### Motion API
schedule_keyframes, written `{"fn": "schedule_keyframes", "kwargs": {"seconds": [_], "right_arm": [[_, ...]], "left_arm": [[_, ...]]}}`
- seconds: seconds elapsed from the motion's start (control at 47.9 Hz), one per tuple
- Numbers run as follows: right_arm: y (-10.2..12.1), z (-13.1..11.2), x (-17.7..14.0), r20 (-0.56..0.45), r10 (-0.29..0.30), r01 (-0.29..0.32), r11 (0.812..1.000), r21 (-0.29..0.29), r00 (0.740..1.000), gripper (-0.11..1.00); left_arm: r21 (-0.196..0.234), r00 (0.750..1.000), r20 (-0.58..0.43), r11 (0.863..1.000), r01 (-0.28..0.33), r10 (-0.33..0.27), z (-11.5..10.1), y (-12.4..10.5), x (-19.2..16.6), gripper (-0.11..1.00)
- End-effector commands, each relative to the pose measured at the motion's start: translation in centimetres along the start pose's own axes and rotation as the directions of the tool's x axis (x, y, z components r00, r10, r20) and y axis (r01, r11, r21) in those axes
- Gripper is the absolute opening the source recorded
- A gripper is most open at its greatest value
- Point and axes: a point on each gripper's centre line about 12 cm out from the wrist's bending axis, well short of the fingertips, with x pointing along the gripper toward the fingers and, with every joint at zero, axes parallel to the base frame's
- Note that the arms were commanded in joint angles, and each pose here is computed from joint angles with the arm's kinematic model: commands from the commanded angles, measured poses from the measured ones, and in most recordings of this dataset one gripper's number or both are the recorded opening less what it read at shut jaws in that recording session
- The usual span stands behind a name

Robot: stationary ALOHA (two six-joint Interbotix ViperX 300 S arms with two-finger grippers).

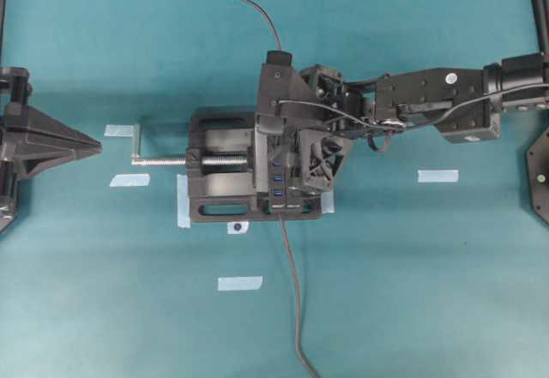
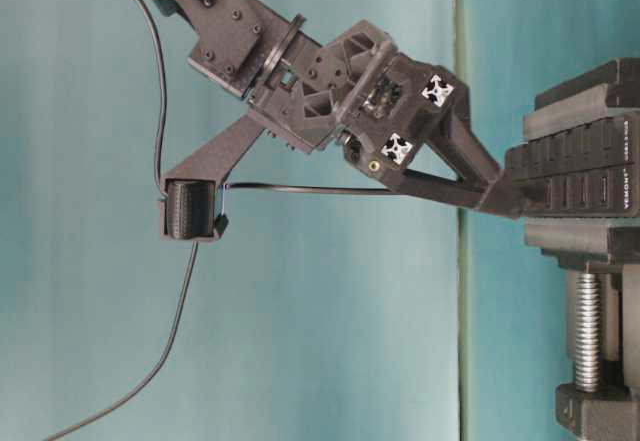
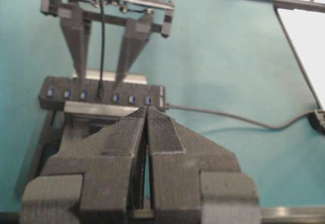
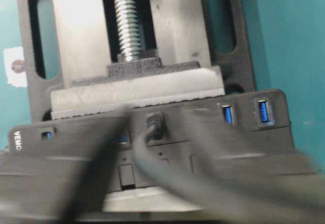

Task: Insert the USB into the center port of the fixed hub

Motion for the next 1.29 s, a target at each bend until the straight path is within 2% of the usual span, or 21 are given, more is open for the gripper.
{"fn": "schedule_keyframes", "kwargs": {"seconds": [0.0, 0.877, 1.274], "right_arm": [[0.1, 1.2, -1.3, 0.046, 0.004, -0.004, 1.000, 0.013, 0.999, 0.77], [0.1, 1.0, -1.4, 0.047, 0.003, -0.005, 1.000, 0.024, 0.999, 0.78], [0.1, 0.6, -3.5, 0.089, 0.006, -0.008, 1.000, 0.022, 0.996, 0.78]], "left_arm": [[0.003, 1.000, 0.029, 1.000, 0.005, -0.005, 1.0, -0.1, 0.1, 0.00], [0.000, 1.000, 0.024, 1.000, 0.004, -0.004, 0.9, -0.1, 0.1, 0.00], [0.000, 1.000, 0.020, 1.000, 0.004, -0.004, 0.7, -0.1, 0.1, 0.00]]}}
